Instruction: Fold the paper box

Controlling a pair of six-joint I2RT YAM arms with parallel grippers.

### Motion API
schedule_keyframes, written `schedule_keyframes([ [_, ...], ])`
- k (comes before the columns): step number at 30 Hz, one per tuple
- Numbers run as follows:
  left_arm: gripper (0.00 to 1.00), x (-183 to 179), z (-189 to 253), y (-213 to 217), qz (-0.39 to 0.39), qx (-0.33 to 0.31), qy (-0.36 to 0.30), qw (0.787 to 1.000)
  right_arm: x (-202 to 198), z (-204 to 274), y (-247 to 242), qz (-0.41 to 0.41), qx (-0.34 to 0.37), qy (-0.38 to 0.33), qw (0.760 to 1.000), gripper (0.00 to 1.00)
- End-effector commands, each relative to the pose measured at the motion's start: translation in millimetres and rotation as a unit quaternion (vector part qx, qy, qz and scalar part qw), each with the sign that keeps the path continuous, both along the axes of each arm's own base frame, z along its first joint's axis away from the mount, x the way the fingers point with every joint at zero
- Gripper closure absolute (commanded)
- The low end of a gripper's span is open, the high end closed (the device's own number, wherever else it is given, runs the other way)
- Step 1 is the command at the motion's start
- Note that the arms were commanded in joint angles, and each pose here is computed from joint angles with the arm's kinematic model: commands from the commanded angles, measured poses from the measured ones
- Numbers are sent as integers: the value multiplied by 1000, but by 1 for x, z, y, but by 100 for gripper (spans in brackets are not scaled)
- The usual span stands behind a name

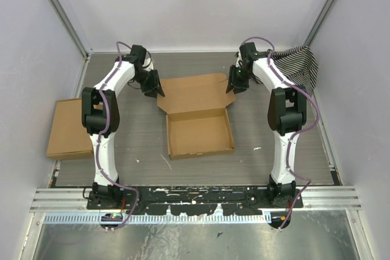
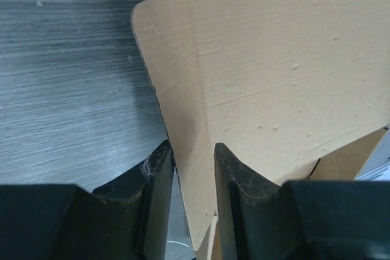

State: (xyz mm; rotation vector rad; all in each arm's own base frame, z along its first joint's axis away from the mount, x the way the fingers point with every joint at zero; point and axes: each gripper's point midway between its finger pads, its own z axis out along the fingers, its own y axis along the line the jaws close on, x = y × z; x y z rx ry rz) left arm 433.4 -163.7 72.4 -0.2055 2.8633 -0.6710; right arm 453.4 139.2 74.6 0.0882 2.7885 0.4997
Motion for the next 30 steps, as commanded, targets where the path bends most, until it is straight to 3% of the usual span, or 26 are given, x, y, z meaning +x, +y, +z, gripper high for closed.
schedule_keyframes([
  [1,61,5,11,-10,-18,0,-12,1000,8,35,19,28,-25,-49,998,62],
  [12,63,3,9,-18,-36,17,-11,999,2,33,47,53,-104,-62,991,76],
  [30,64,7,8,-35,-70,72,-9,995,-13,4,61,81,-196,-42,976,77],
])
